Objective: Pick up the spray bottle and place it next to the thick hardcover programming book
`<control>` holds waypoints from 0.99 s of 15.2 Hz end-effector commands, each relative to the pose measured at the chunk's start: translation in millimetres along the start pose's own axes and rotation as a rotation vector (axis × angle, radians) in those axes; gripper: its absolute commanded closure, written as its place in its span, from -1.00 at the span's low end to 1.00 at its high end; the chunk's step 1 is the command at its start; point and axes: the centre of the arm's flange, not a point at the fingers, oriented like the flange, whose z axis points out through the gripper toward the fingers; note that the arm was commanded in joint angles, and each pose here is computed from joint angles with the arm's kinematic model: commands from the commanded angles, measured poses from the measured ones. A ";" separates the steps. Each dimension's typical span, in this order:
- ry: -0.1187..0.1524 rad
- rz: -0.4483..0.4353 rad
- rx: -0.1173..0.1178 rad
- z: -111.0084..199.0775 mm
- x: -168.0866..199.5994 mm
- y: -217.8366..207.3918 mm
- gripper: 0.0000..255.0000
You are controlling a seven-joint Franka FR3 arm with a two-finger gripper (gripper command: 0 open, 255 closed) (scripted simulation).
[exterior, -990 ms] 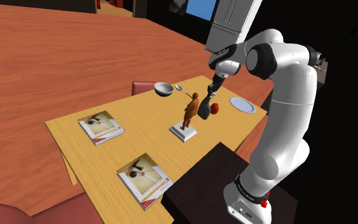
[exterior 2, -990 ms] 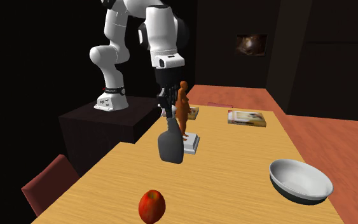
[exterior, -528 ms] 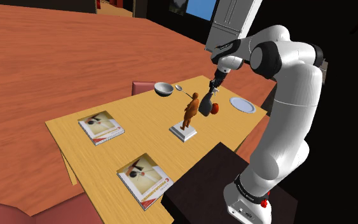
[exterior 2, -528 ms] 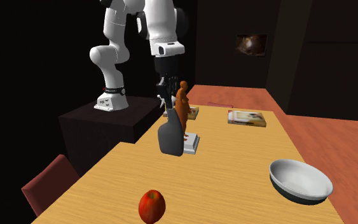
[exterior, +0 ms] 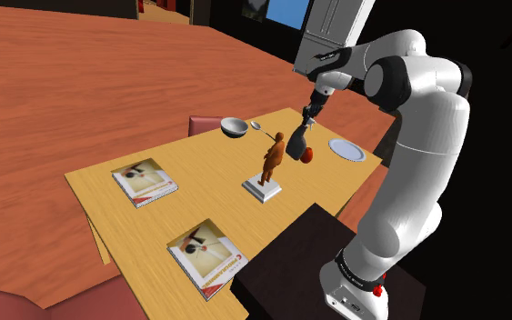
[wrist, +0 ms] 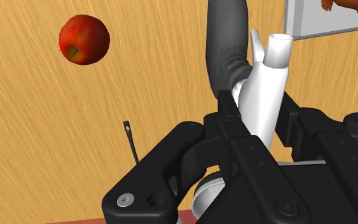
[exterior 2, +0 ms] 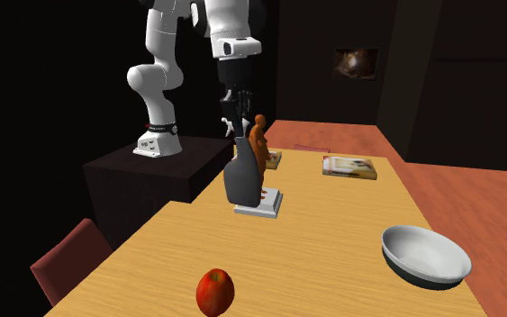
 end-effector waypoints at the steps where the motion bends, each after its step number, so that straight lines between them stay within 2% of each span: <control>1: 0.000 0.000 0.000 -11.6 2.2 0.5 1.00; 15: 0.000 0.000 0.000 -85.2 8.9 -0.8 1.00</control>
